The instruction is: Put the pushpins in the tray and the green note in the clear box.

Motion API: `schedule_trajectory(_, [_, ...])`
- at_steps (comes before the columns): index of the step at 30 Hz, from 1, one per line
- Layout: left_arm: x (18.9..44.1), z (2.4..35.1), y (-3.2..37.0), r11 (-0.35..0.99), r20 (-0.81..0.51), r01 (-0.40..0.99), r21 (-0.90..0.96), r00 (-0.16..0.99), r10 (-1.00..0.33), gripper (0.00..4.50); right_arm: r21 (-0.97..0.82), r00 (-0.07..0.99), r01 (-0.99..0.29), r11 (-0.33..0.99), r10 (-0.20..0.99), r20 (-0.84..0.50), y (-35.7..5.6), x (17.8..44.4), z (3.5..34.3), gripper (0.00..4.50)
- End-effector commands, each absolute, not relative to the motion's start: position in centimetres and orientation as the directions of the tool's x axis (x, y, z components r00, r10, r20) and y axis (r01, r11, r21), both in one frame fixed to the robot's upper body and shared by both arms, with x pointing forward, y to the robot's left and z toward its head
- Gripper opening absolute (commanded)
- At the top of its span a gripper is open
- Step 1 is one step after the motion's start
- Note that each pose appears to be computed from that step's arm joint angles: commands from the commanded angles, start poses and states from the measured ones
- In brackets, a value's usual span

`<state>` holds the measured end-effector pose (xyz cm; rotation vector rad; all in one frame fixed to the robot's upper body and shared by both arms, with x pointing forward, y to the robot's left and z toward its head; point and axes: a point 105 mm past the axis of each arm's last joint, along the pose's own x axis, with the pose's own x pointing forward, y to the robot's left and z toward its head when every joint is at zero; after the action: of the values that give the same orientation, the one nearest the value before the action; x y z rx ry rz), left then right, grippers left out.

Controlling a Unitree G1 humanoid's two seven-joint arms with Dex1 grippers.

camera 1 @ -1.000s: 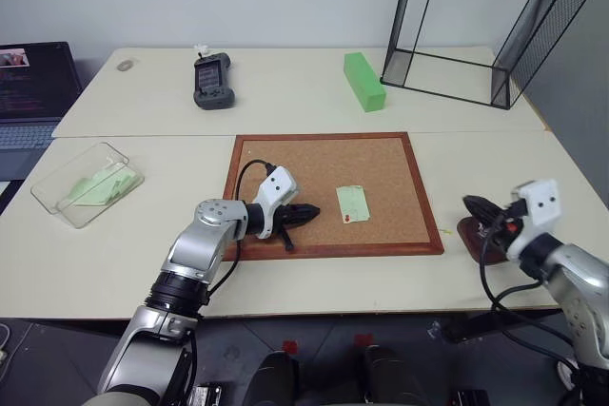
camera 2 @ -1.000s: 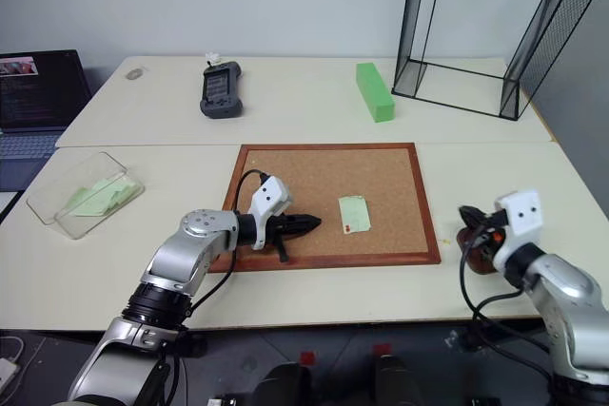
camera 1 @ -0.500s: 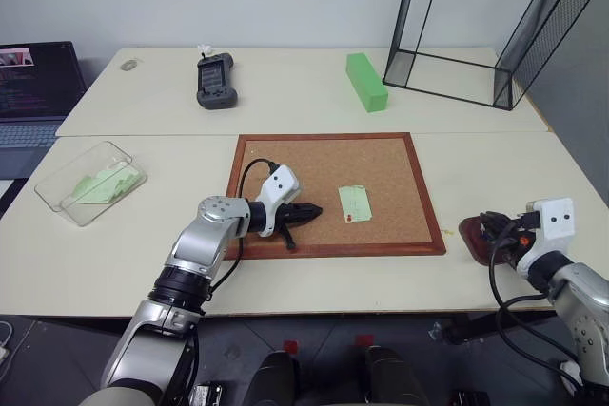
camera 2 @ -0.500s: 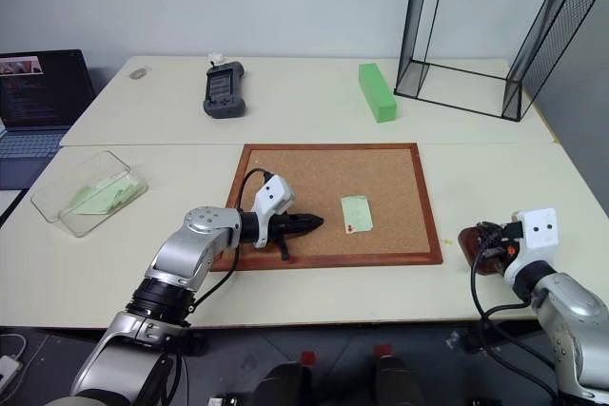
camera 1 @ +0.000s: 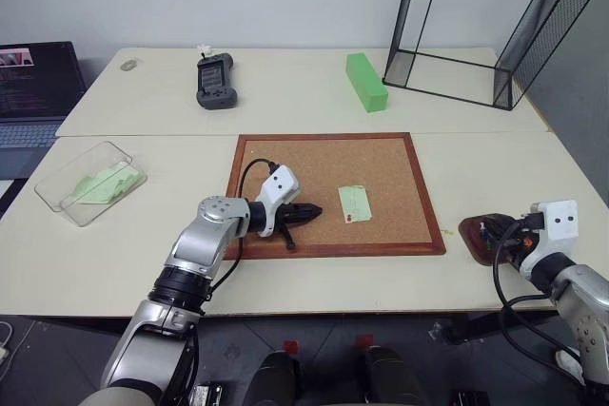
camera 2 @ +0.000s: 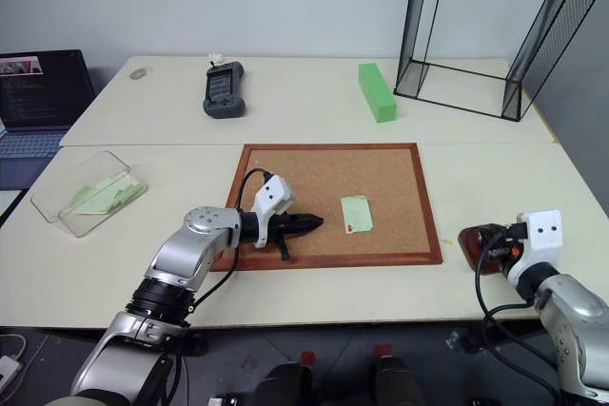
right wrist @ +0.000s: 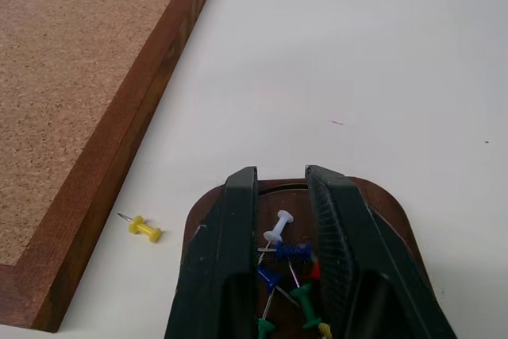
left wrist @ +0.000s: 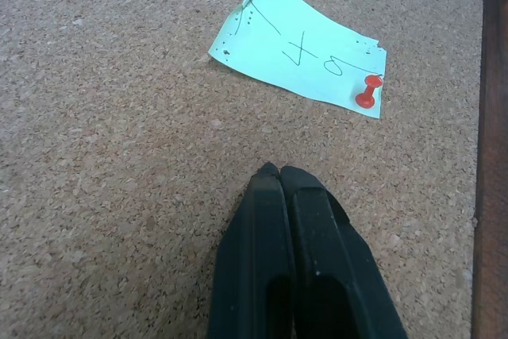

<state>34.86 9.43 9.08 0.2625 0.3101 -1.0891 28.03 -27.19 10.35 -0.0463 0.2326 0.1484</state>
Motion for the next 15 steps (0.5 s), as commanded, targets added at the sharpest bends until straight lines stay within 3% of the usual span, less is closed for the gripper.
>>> schedule_trajectory(1, [34.8, 9.0, 9.1, 0.431, -0.377, 0.900, 0.060, 0.421, -0.825, 0.00, -0.076, 0.974, -0.120, 0.990, 0.103, -0.201, -28.3, 28.0, 11.4, 1.03])
schedule_trajectory(8, [34.9, 9.1, 9.2, 0.431, -0.378, 0.900, 0.062, 0.421, -0.825, 0.00, -0.070, 0.976, -0.149, 0.986, 0.135, -0.168, -27.7, 28.1, 12.0, 1.03])
schedule_trajectory(15, [34.9, 9.1, 9.2, 0.429, -0.379, 0.901, 0.064, 0.419, -0.825, 0.00, -0.147, 0.856, -0.516, 0.844, 0.500, -0.130, -20.9, 27.4, 13.8, 1.03])
